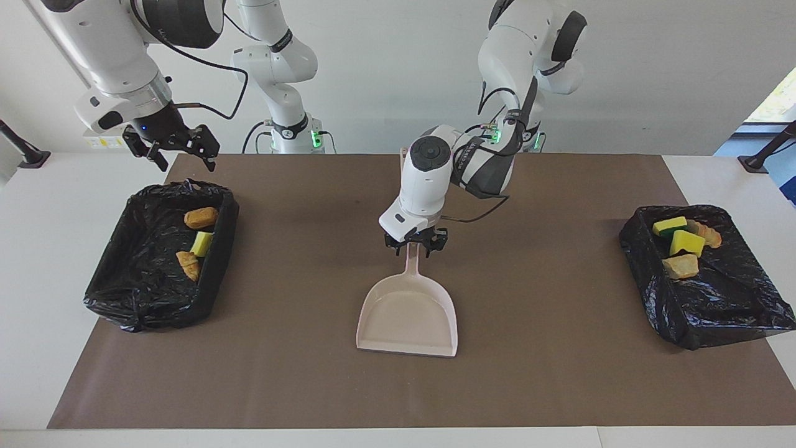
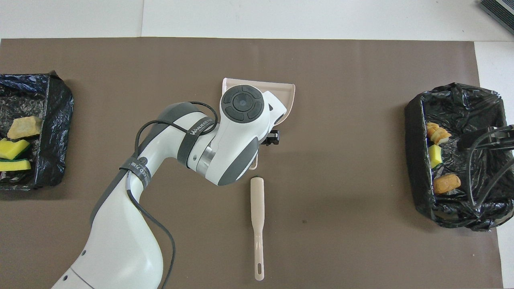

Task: Sweep and dump trash in bin

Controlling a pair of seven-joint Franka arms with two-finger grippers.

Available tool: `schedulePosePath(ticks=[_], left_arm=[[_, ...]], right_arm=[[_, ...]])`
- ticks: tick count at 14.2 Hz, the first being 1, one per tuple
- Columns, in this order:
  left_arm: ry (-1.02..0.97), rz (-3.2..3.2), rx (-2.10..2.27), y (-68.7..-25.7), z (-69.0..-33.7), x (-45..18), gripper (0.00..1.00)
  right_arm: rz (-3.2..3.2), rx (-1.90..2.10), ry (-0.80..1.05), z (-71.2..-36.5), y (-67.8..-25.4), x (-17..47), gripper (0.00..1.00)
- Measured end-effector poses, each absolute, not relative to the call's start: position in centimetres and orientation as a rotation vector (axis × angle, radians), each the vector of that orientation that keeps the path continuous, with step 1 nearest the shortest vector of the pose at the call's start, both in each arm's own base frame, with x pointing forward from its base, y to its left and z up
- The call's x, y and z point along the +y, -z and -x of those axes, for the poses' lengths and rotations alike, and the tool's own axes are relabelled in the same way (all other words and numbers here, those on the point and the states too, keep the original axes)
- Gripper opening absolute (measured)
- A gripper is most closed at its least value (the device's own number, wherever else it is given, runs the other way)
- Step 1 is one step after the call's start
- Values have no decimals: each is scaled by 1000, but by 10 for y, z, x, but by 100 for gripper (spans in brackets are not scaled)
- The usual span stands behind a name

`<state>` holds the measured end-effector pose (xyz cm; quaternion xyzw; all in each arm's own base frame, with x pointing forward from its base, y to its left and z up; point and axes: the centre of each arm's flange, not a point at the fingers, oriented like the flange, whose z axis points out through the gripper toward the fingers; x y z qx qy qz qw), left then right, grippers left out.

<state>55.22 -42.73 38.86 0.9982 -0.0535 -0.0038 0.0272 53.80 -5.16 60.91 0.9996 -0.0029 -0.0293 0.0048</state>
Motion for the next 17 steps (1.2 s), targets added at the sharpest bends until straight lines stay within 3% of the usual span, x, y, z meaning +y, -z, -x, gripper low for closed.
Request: schedulePosePath(ticks=[1, 5, 13, 17], left_arm=[[8, -3089, -135, -399, -552, -412, 100], [-17, -3100, -49, -453, -547, -306, 100], [-15, -3101, -294, -596, -494, -76, 100], [-36, -3103, -299, -666, -490, -31, 100]], right_arm=[[-3131, -1, 97, -537, -609, -49, 100], [-3130, 14, 98, -536, -610, -44, 100], [-3130, 18, 105, -536, -608, -43, 100], [-3130, 16, 106, -536, -607, -44, 100]])
